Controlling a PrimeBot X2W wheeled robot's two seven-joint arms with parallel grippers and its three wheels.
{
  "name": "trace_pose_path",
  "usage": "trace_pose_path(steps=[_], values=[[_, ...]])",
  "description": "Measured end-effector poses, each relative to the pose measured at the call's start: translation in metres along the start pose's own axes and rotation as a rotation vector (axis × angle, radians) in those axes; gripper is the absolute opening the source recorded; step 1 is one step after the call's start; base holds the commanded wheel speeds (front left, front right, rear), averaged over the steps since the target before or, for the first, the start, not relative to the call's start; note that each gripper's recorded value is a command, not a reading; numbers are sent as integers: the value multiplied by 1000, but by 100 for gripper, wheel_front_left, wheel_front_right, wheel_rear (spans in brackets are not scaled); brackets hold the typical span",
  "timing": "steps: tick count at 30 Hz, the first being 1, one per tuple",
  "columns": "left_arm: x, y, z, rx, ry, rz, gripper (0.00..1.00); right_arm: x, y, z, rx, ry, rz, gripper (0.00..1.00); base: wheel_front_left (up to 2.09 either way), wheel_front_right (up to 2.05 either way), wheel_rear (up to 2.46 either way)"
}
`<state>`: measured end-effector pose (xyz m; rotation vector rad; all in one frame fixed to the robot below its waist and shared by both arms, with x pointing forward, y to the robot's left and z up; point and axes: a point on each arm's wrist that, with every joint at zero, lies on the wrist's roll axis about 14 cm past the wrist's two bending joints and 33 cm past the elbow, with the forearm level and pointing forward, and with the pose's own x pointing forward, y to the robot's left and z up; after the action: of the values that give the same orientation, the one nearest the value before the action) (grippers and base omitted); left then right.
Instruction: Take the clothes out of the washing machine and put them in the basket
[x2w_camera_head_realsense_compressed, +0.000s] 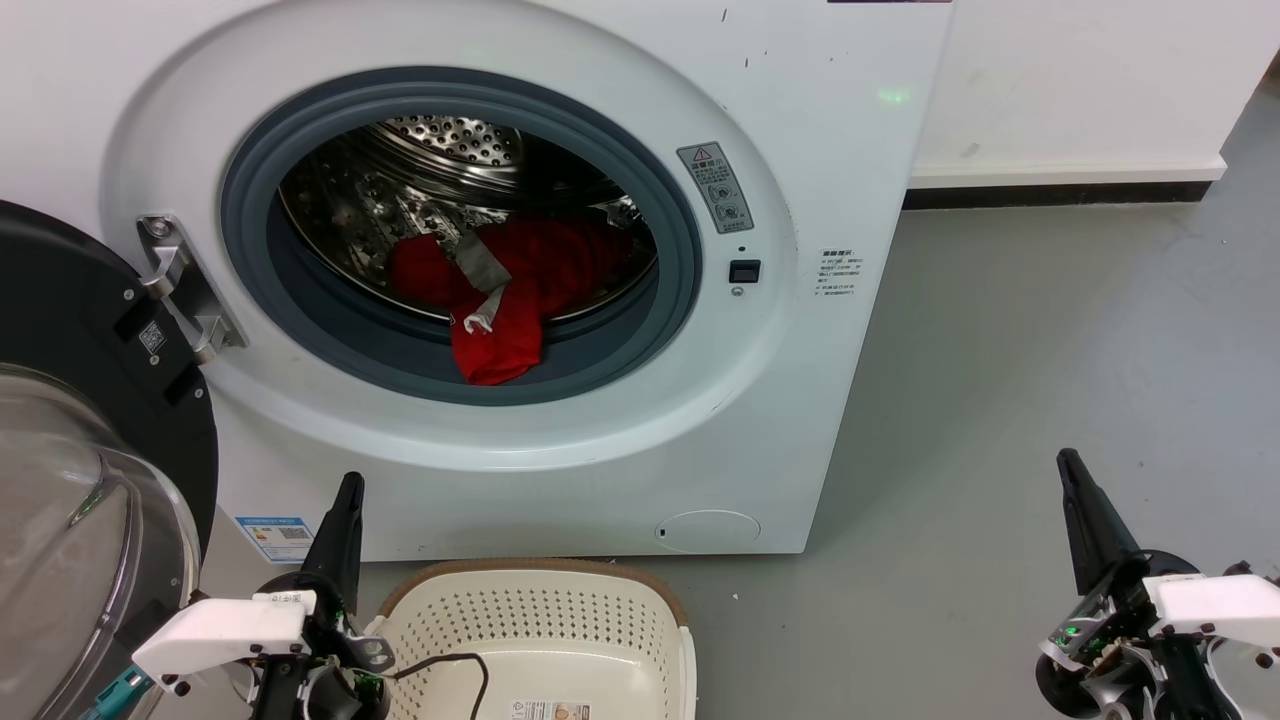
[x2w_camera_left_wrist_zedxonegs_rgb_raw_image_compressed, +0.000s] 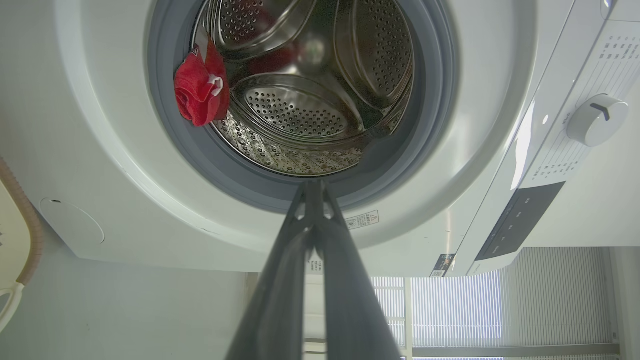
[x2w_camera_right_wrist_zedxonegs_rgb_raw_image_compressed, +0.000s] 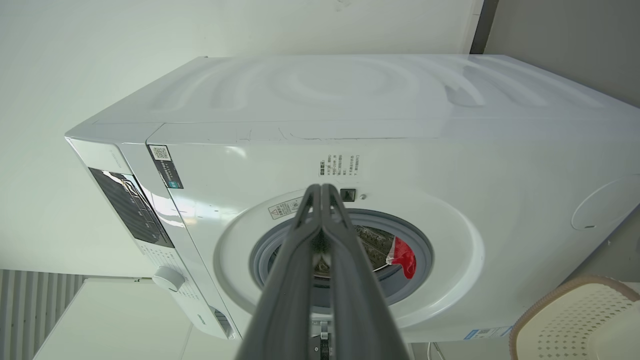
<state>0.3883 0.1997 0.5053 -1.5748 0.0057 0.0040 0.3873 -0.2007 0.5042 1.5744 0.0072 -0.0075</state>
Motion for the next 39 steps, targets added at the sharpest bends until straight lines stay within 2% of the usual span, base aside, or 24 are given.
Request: trace_pose_path(steps=[31,32,35,39], values=[[-1,3,0,-1,0,8,0,-1,-2,0,1,0,-7,0,0,0,0],[-3,8,-1,-2,1,23,100,-3,-7,0,2,-1,-21,100,0,0,0],[-11,25,-1,-7,-3,73,100,-10,-23,1,5,-5,-68,100,0,0,0],[-12,24,2,13,-19,70,100,-12,-27,2,-15,-19,-81,100,0,0,0]])
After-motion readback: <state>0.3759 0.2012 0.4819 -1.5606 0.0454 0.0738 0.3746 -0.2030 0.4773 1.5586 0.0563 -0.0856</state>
